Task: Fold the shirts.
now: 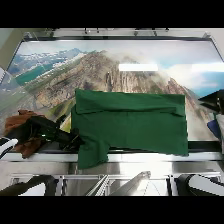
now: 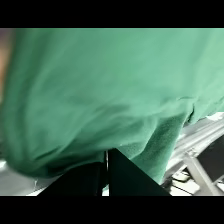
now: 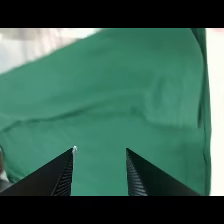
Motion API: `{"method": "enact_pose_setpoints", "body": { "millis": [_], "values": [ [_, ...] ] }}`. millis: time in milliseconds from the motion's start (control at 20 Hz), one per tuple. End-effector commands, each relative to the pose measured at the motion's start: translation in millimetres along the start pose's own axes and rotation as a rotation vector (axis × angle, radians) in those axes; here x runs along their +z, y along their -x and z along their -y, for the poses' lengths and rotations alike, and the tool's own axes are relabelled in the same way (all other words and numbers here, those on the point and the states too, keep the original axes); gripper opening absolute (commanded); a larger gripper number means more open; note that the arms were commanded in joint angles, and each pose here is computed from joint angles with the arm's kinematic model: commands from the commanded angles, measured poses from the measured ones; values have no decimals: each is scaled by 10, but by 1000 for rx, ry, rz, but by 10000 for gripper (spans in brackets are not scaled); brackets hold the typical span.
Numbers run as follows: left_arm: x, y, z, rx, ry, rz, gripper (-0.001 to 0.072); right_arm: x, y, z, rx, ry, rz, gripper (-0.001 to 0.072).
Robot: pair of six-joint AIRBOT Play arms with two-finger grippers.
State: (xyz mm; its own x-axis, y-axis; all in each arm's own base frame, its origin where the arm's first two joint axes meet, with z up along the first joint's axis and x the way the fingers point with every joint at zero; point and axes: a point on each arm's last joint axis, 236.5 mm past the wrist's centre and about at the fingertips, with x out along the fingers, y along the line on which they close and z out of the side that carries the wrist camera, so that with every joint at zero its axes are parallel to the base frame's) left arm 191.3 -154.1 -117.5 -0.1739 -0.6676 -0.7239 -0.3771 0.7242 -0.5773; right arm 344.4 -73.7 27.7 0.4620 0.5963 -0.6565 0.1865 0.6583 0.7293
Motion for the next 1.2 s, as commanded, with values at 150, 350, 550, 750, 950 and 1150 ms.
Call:
{"method": "enact_pose_setpoints", "body": {
  "millis": [150, 350, 550, 750, 950, 1150],
  "values": [
    [-354, 44, 354, -44, -194, -149, 27, -1029, -108, 659, -268, -208, -198, 384],
    [-423, 49, 405, -21, -257, -140, 27, -1771, -71, 1125, -478, -314, -317, 665],
    [-416, 73, 439, -21, -277, -119, 27, -1919, -151, 1227, -490, -342, -342, 663],
    [-397, 63, 429, -18, -280, -115, 27, -2062, -250, 1259, -464, -350, -391, 663],
    [-354, 59, 430, -16, -290, -97, 27, -1938, -524, 978, -273, -337, -353, 661],
    [-365, 60, 433, -19, -299, -101, 27, -1751, -627, 767, -157, -278, -288, 434]
  ]
}}
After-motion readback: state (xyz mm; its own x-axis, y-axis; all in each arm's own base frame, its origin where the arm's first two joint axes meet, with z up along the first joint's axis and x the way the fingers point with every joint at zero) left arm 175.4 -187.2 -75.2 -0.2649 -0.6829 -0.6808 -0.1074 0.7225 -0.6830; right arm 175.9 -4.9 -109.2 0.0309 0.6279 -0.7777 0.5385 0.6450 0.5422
